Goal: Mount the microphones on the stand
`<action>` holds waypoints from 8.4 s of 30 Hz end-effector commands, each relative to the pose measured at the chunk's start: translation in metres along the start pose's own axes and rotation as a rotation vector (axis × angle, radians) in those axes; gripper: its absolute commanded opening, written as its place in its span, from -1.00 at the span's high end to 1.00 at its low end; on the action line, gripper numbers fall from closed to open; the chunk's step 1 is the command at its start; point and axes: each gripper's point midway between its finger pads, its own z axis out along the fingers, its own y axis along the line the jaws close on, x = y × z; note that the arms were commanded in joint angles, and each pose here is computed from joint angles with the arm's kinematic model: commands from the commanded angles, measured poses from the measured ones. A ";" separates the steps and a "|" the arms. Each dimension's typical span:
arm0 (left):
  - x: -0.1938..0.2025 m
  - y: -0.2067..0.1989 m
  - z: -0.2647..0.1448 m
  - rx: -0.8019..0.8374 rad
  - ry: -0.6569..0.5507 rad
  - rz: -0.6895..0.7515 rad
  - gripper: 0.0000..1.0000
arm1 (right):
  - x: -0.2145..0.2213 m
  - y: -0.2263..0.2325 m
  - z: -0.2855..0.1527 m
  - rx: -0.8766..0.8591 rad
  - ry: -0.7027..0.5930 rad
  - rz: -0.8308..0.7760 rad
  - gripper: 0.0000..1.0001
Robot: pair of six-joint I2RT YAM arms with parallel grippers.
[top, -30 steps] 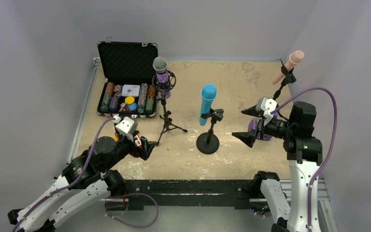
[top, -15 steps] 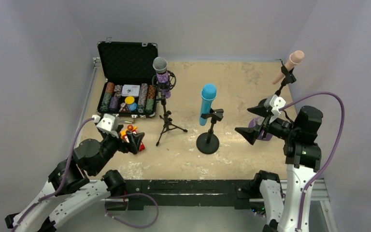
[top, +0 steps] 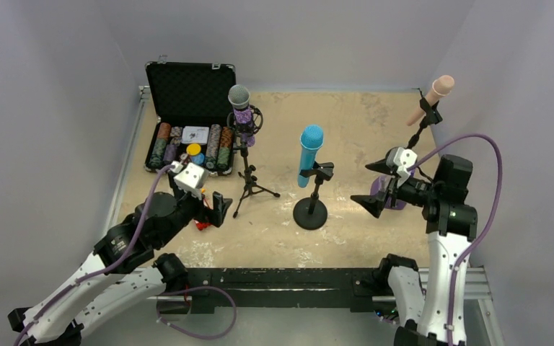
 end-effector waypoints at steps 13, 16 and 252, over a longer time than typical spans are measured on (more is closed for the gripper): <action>0.001 -0.037 0.000 0.240 -0.082 0.092 -1.00 | 0.040 0.014 0.078 -0.338 -0.103 -0.165 -0.83; 0.003 -0.034 -0.004 0.233 -0.099 0.069 -1.00 | 0.044 0.013 0.096 -0.359 -0.114 -0.149 -0.76; 0.008 0.030 -0.040 -0.075 -0.086 -0.108 -1.00 | -0.041 -0.047 0.000 0.433 -0.051 0.261 -0.98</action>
